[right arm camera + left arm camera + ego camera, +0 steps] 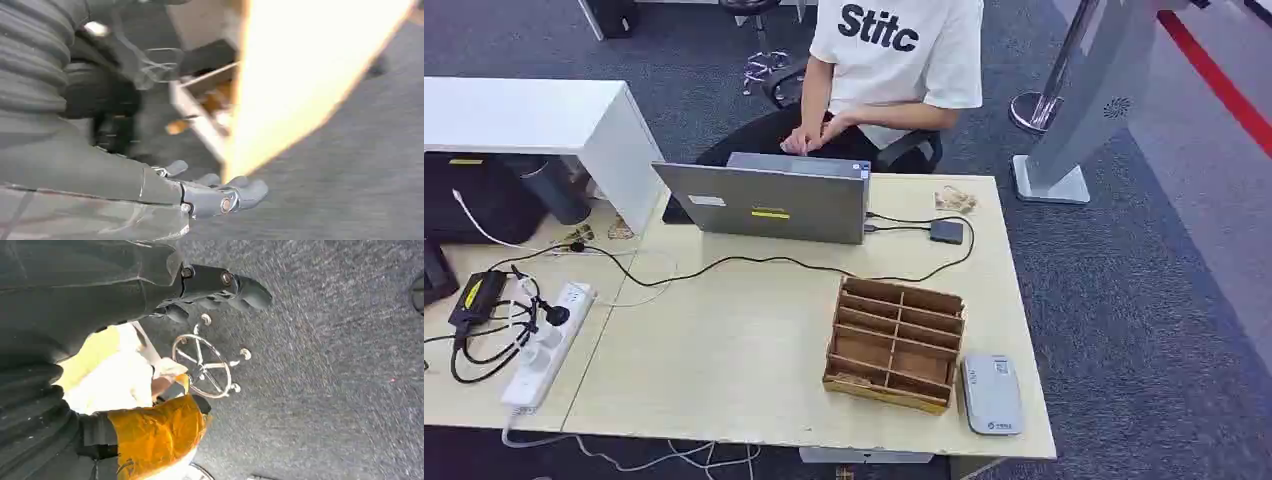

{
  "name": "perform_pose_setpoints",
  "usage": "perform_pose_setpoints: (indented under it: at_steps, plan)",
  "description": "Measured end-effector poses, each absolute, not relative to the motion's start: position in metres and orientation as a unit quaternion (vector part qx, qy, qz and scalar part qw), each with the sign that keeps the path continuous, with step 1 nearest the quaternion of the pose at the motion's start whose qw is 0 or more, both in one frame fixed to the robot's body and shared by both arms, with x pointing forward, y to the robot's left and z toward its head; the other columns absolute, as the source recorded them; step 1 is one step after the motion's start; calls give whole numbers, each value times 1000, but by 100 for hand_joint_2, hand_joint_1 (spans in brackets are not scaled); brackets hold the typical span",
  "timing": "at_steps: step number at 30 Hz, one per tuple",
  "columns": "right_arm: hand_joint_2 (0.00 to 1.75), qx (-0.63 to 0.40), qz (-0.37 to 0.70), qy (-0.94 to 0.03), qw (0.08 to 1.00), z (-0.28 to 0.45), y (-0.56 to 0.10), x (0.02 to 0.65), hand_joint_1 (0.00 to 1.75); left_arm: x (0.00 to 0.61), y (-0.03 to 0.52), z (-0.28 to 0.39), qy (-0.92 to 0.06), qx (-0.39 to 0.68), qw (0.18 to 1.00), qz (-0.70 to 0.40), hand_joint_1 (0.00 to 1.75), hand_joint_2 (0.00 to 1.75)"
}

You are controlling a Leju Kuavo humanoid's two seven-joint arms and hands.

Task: Pass the card to the sensor for recognition and then transmit it.

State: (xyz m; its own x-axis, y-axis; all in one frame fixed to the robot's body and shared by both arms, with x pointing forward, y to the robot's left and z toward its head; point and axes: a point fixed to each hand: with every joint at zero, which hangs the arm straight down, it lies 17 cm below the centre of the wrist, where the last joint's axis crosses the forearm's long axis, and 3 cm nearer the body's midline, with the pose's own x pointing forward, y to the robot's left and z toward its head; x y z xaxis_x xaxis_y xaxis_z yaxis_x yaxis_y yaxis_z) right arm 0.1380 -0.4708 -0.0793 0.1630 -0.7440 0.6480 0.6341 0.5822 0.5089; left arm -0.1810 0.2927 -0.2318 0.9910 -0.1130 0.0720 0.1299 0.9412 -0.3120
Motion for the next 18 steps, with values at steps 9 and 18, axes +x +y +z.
perform_pose_setpoints:
  at_steps: [9, 18]
  plan:
    - [175, -21, -408, -640, 651, 43, -532, 165, 0, -192, 256, -231, -30, -165, 985, -42, 0, 175]
    - [175, -117, -343, -711, 602, 112, -548, 167, 0, -193, 235, -230, -35, -167, 985, -27, 0, 175]
